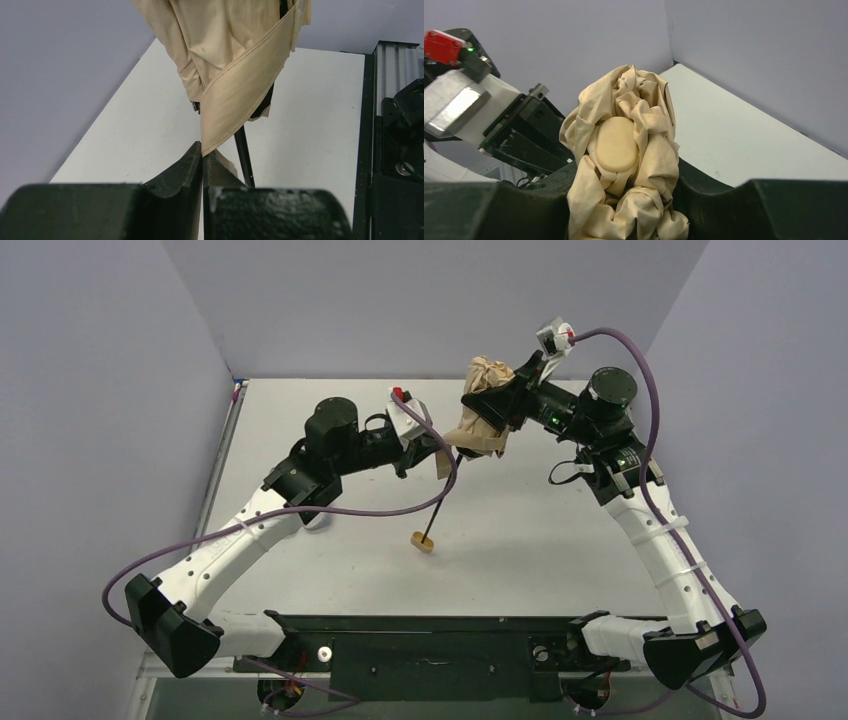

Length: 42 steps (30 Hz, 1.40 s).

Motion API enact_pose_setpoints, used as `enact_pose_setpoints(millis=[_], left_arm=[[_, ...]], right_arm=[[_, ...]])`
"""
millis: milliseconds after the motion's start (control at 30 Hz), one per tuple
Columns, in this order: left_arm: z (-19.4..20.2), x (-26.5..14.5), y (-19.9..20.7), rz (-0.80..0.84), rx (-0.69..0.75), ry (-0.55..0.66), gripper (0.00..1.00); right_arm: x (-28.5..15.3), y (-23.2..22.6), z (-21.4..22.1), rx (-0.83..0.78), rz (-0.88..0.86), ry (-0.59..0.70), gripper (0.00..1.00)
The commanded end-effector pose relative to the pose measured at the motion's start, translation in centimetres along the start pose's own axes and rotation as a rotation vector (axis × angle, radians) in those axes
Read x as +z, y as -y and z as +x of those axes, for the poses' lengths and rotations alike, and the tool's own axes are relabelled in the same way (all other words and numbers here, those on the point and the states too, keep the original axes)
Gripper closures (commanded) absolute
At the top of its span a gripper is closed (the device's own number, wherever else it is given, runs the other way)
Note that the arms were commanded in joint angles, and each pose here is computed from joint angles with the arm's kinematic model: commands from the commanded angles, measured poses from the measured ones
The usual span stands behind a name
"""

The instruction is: Open the umbrella

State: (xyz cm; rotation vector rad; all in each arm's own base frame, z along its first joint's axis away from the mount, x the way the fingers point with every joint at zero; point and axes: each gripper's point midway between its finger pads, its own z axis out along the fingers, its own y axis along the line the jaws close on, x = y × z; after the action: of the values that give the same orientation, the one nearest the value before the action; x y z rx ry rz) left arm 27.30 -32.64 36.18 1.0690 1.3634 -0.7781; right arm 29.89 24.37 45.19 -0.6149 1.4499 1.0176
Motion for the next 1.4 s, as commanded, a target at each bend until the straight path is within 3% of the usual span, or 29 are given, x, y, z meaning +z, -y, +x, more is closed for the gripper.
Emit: enact_pose_setpoints(millis=[0, 133, 200, 267, 333, 367, 400, 467, 600, 700, 800, 1033, 1267, 1367], left_arm=[[-3.9, -1.9, 1.2, 0.009, 0.111, 0.094, 1.0], [-3.4, -1.1, 7.1, 0.214, 0.192, 0.063, 1.0], [-3.1, -0.5, 8.5, 0.262, 0.161, 0.046, 0.9], [-3.1, -0.4, 8.3, 0.282, 0.16, 0.031, 0.76], [-3.5, -0.6, 7.9, 0.284, 0.147, 0.011, 0.43], [-3.8, -0.7, 7.7, 0.278, 0.131, 0.01, 0.37], [-4.4, -1.0, 7.0, 0.248, 0.082, 0.016, 0.24], [-5.1, -1.3, 4.8, 0.14, -0.011, 0.042, 0.11], [-4.7, -2.4, -0.7, -0.107, -0.087, 0.085, 0.05], [-3.7, -2.5, -3.1, -0.214, -0.076, 0.072, 0.08], [-3.4, -2.0, -3.9, -0.23, -0.066, 0.063, 0.18], [-2.6, -0.3, -2.7, -0.116, -0.022, 0.045, 0.5], [-2.6, 1.6, -1.6, -0.077, -0.001, 0.058, 0.68], [-3.1, 2.0, -1.8, -0.1, -0.022, 0.075, 0.97]], right_arm=[[-1.2, 0.6, -3.2, -0.099, 0.106, 0.12, 1.0], [-0.7, 2.9, -5.2, -0.081, 0.212, 0.208, 1.0], [-0.4, 3.5, -6.3, -0.058, 0.238, 0.249, 1.0], [-0.4, 4.0, -7.3, -0.045, 0.257, 0.288, 1.0], [-0.7, 4.1, -8.3, -0.022, 0.256, 0.331, 1.0], [-0.8, 3.7, -9.0, -0.001, 0.239, 0.362, 1.0], [-0.9, 4.0, -9.1, 0.014, 0.239, 0.371, 1.0], [-1.2, 3.6, -9.8, 0.045, 0.217, 0.406, 1.0], [-1.0, 2.2, -10.0, 0.06, 0.143, 0.391, 1.0], [-0.6, 1.4, -9.6, 0.075, 0.091, 0.364, 1.0], [-0.3, 0.2, -8.9, 0.097, 0.023, 0.328, 1.0], [-0.5, -1.8, -9.1, 0.089, -0.065, 0.312, 1.0], [-0.2, -3.7, -8.6, 0.034, -0.133, 0.271, 1.0], [0.0, -3.7, -8.5, 0.021, -0.132, 0.264, 1.0]])
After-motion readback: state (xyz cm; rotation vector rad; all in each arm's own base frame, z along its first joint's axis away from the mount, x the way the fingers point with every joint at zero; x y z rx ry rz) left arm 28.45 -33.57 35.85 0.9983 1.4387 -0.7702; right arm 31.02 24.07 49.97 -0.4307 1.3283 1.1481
